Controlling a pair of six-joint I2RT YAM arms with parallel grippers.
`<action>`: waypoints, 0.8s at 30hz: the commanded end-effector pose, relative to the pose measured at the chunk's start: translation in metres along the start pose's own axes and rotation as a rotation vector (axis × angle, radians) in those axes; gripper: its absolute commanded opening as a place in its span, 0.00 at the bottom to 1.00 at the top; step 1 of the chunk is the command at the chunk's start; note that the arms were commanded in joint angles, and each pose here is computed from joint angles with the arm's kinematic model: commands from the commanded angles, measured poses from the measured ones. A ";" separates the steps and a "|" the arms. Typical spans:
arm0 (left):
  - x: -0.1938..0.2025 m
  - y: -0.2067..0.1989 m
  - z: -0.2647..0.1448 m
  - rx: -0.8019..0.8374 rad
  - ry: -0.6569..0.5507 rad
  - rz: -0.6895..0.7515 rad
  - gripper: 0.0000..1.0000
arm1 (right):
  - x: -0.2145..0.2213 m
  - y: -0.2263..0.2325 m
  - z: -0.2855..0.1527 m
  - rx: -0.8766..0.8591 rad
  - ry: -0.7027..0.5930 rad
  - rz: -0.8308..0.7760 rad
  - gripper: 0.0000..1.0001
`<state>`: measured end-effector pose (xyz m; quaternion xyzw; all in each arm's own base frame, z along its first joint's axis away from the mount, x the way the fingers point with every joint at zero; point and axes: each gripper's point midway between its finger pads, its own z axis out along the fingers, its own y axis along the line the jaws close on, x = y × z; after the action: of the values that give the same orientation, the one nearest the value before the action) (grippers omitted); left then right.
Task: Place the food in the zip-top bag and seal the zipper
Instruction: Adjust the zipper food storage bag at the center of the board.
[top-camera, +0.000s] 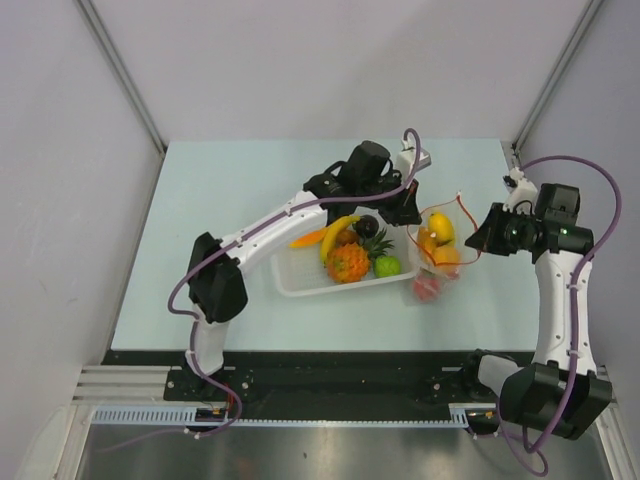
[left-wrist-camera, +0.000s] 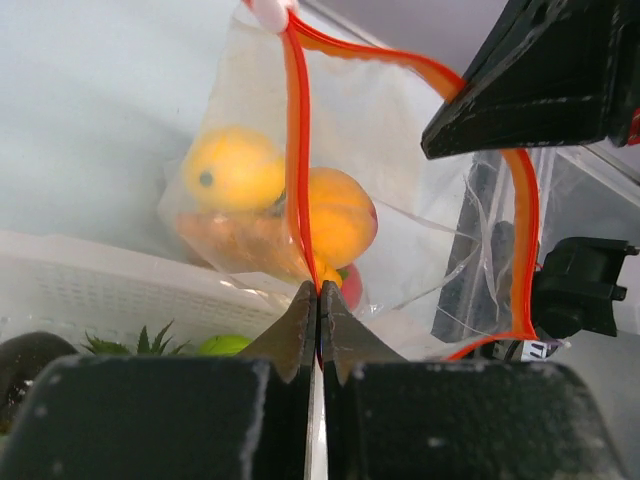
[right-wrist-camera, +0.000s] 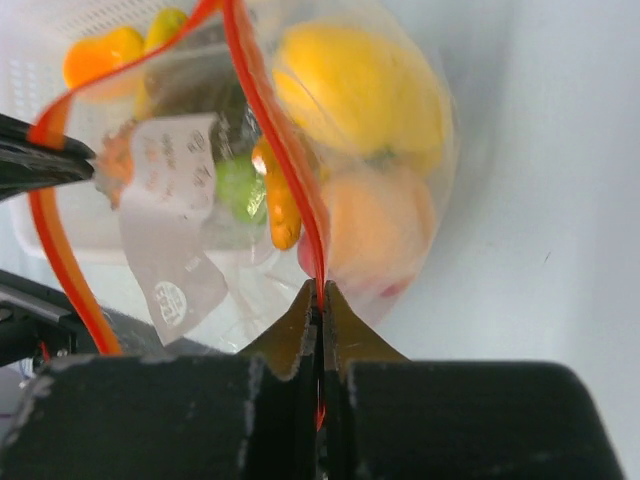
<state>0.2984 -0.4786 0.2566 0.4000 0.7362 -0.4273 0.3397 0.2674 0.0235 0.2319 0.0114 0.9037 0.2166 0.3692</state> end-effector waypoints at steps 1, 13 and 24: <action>0.003 0.008 -0.006 0.013 0.053 -0.023 0.02 | 0.001 -0.004 0.009 0.001 0.012 -0.002 0.00; -0.035 -0.010 -0.026 0.026 -0.092 0.069 0.10 | -0.032 0.022 -0.024 -0.056 -0.126 -0.042 0.00; -0.024 -0.002 -0.023 0.018 -0.034 0.064 0.20 | -0.009 0.009 -0.002 -0.016 -0.023 -0.038 0.00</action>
<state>0.3033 -0.4687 0.2388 0.4039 0.7543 -0.4152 0.3091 0.2628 0.0338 0.2086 0.0167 0.9152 0.2358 0.3265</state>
